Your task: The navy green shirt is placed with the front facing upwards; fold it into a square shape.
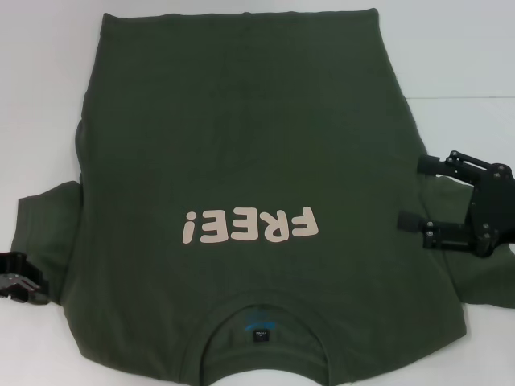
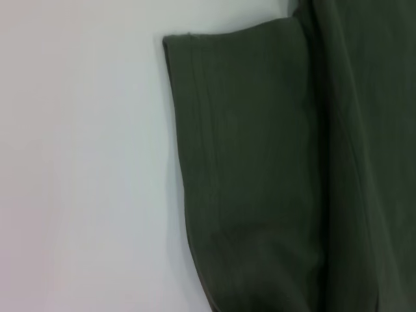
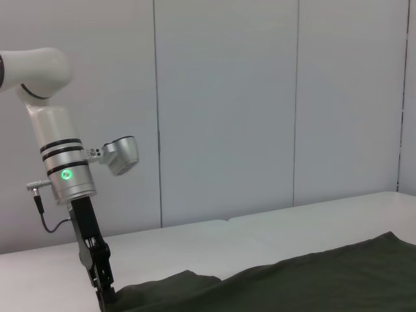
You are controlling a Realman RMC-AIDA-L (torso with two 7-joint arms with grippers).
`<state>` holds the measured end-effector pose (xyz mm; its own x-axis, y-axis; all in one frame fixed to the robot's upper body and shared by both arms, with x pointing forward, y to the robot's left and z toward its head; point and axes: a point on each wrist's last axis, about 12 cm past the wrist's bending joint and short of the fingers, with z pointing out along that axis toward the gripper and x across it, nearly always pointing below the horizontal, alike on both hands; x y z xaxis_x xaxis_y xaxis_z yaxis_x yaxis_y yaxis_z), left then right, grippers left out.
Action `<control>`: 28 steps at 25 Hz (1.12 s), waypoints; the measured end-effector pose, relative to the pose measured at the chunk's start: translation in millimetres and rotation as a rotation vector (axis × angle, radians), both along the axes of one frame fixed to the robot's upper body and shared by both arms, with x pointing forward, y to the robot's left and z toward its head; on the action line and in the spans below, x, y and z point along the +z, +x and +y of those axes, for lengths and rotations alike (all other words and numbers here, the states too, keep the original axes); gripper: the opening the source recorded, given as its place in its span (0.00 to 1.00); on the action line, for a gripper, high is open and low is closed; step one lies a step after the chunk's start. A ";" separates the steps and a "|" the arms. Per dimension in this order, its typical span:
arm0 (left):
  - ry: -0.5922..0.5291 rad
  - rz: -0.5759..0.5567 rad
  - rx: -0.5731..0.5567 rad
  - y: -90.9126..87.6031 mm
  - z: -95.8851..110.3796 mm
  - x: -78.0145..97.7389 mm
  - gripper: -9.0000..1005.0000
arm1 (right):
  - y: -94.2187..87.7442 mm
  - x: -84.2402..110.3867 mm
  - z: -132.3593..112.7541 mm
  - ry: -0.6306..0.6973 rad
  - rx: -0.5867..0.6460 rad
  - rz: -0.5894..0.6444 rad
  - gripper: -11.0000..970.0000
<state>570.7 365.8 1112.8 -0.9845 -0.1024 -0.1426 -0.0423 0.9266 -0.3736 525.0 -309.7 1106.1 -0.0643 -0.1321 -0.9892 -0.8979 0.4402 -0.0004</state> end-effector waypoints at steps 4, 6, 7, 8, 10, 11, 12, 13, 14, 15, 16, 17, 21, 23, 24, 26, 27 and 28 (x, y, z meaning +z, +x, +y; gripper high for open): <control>0.010 -0.005 -0.005 1.4 -0.6 0.0 0.33 | 0.3 0.2 0.1 0.000 0.000 -0.001 0.97; 0.013 -0.008 -0.008 2.1 -0.9 0.2 0.31 | 0.3 0.2 0.2 0.000 0.001 -0.001 0.97; 0.016 -0.009 -0.010 2.4 -1.0 0.2 0.29 | 0.4 0.2 0.2 0.000 0.001 -0.001 0.97; 0.019 -0.011 -0.012 2.7 -1.2 0.2 0.27 | 0.4 0.2 0.2 0.000 0.001 -0.001 0.97; 0.022 -0.012 -0.014 3.1 -1.4 0.2 0.23 | 0.4 0.3 0.2 0.000 0.001 -0.001 0.97; 0.023 -0.012 -0.014 3.2 -1.4 0.2 0.21 | 0.4 0.3 0.2 0.000 0.001 -0.001 0.97; 0.024 -0.012 -0.015 3.3 -1.5 0.2 0.20 | 0.4 0.3 0.2 0.000 0.001 -0.001 0.97; 0.024 -0.012 -0.015 3.4 -1.6 0.2 0.20 | 0.4 0.3 0.1 0.000 0.000 -0.001 0.97; 0.025 -0.012 -0.016 3.4 -1.6 0.2 0.19 | 0.4 0.4 -0.2 0.000 -0.001 -0.001 0.97; 0.025 -0.012 -0.016 3.4 -1.7 0.2 0.18 | 0.5 0.6 -0.7 0.000 -0.003 -0.002 0.97; 0.025 -0.012 -0.016 3.4 -1.9 0.1 0.17 | 0.5 0.7 -1.1 0.000 -0.004 -0.003 0.97; 0.025 -0.013 -0.016 3.5 -1.8 0.1 0.16 | 0.4 0.8 -1.6 0.001 -0.006 -0.003 0.97; 0.039 -0.025 -0.031 3.7 -3.5 -1.4 0.10 | 0.0 0.9 -3.3 0.002 -0.012 -0.004 0.97; 0.053 -0.024 -0.053 3.9 -6.1 -2.3 0.08 | -0.8 1.1 -4.5 0.006 -0.017 -0.006 0.97; 0.057 -0.025 -0.057 4.2 -6.7 -2.5 0.06 | -1.2 1.1 -5.0 0.009 -0.019 -0.007 0.97; 0.063 -0.030 -0.063 5.2 -8.0 -2.6 0.03 | -1.7 1.0 -5.4 0.011 -0.020 -0.006 0.97; 0.064 -0.033 -0.064 5.7 -8.2 -2.2 0.02 | -1.9 1.0 -5.4 0.012 -0.020 -0.006 0.97; 0.064 -0.036 -0.064 6.1 -8.2 -1.6 0.02 | -2.0 1.0 -5.4 0.013 -0.019 -0.006 0.97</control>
